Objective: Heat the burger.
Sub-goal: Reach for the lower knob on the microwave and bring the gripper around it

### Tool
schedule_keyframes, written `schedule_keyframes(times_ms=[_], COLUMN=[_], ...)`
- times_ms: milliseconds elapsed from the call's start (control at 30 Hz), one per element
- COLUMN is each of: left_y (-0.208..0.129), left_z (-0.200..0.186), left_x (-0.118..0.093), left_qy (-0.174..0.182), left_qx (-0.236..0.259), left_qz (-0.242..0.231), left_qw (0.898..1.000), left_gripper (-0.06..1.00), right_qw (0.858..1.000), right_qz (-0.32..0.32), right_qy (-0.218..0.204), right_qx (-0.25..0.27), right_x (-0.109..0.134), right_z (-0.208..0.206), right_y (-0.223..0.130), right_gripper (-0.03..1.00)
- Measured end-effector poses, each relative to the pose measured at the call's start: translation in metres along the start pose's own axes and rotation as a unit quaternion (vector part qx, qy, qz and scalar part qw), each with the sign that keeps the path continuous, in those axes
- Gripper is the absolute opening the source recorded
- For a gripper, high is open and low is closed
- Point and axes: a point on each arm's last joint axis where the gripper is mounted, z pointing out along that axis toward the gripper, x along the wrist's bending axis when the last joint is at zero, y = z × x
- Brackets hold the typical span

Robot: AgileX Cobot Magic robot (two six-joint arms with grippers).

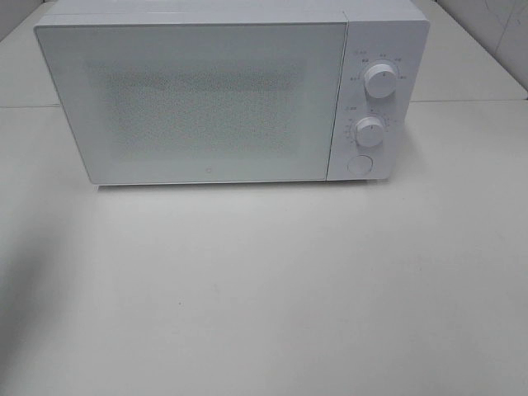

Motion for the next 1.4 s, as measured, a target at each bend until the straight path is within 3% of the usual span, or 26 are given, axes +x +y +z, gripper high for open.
schedule_keyframes(times_ms=[367,600,667,700,767,800,833,1000,1033,1100,1167,1400], left_y=[-0.066,-0.12,-0.146,-0.146,-0.171,-0.171,-0.186,-0.211,-0.221,-0.225,-0.234,-0.234], left_z=[-0.018,-0.04,-0.049,-0.049,-0.058,-0.058,-0.062,-0.061,-0.062,-0.062,-0.065,-0.065], left_x=[-0.015,-0.031,-0.037,-0.037,-0.042,-0.042,-0.046,-0.052,-0.054,-0.055,-0.058,-0.058], left_qy=[-0.015,-0.021,-0.012,-0.012,-0.002,-0.002,0.005,0.015,0.02,0.023,0.028,0.026], left_qx=[-0.045,-0.139,-0.186,-0.186,-0.236,-0.236,-0.271,-0.317,-0.344,-0.358,-0.386,-0.402], left_qz=[-0.024,-0.044,-0.043,-0.043,-0.042,-0.042,-0.041,-0.041,-0.041,-0.041,-0.041,-0.041], left_qw=[0.999,0.989,0.982,0.982,0.971,0.971,0.962,0.947,0.938,0.933,0.921,0.914], left_gripper=[0.99,0.99,0.99,0.99,0.99,0.99,0.99,0.99,0.99,0.99,0.99,0.99], right_qw=[1.0,1.0,1.0,1.0,1.0,1.0,1.0,1.0,1.0,1.0,1.0,1.0], right_qz=[0.0,0.0,0.0,0.0,0.0,0.0,0.0,0.0,0.0,0.0,0.0,0.0], right_qy=[0.0,0.0,0.0,0.0,0.0,0.0,0.0,0.0,0.0,0.0,0.0,0.0], right_qx=[0.0,0.0,0.0,0.0,0.0,0.0,0.0,0.0,0.0,0.0,0.0,0.0], right_x=[0.0,0.0,0.0,0.0,0.0,0.0,0.0,0.0,0.0,0.0,0.0,0.0], right_z=[0.0,0.0,0.0,0.0,0.0,0.0,0.0,0.0,0.0,0.0,0.0,0.0], right_y=[0.0,0.0,0.0,0.0,0.0,0.0,0.0,0.0,0.0,0.0,0.0,0.0], right_gripper=[0.5,0.5,0.5,0.5,0.5,0.5,0.5,0.5,0.5,0.5,0.5,0.5])
